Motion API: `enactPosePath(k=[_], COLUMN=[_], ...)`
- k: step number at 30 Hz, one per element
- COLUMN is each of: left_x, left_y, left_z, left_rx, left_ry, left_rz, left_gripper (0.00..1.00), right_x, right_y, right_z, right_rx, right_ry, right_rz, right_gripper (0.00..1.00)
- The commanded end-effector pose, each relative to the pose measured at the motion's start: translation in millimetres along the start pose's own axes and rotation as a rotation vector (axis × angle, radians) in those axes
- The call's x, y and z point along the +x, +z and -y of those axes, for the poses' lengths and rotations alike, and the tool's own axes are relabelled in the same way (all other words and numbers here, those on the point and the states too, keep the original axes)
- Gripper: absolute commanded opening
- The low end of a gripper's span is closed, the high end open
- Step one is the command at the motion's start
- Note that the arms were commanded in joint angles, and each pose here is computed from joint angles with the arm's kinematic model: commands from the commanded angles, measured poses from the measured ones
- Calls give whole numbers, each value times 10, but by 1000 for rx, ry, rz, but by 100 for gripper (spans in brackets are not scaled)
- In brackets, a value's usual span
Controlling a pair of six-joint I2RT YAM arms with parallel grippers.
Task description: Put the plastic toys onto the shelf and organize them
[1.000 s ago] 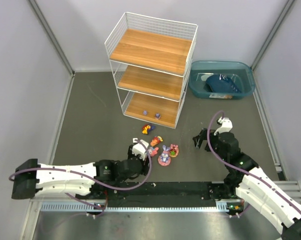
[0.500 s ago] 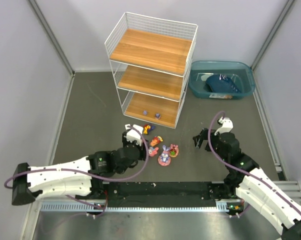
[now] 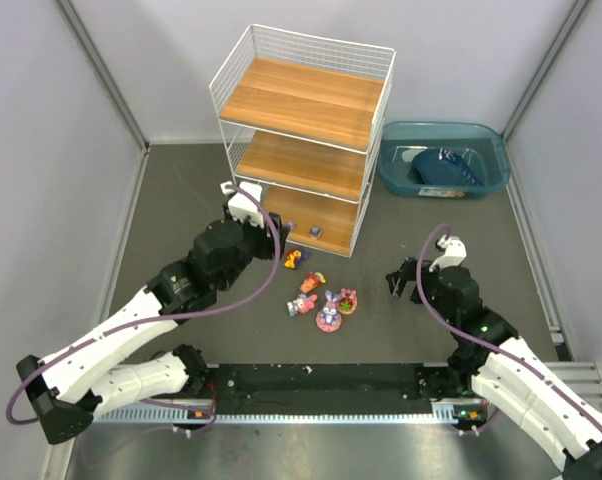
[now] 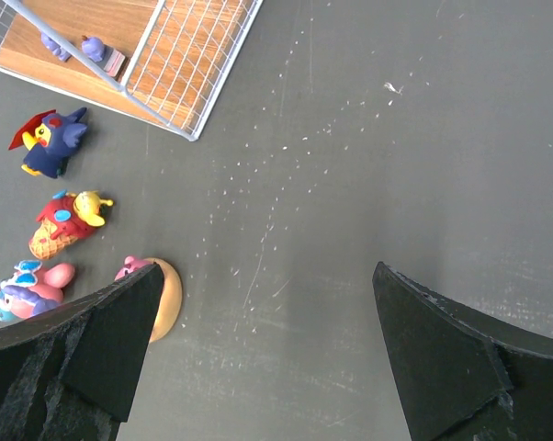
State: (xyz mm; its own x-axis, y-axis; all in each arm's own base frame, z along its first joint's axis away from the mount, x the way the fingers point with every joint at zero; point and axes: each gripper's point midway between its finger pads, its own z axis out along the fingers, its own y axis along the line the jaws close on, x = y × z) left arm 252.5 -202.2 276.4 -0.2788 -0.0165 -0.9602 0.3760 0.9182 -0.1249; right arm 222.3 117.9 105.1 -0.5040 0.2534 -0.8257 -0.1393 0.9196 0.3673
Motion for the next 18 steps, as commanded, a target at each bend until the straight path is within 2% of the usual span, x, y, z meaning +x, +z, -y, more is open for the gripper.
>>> enactPosePath(k=[1, 10, 18], left_x=[-642, -1183, -1289], left_y=[39, 103, 299], left_z=[110, -104, -275], left_rx=[85, 58, 24], left_ry=[18, 33, 11], left_rz=[121, 160, 169], left_gripper=[50, 50, 50], right_x=[-71, -75, -77], right_y=[-3, -2, -3], right_z=[-44, -36, -42], right_rx=[-16, -12, -14], right_ry=[7, 6, 7], right_rz=[37, 39, 40], right_gripper=[99, 99, 99])
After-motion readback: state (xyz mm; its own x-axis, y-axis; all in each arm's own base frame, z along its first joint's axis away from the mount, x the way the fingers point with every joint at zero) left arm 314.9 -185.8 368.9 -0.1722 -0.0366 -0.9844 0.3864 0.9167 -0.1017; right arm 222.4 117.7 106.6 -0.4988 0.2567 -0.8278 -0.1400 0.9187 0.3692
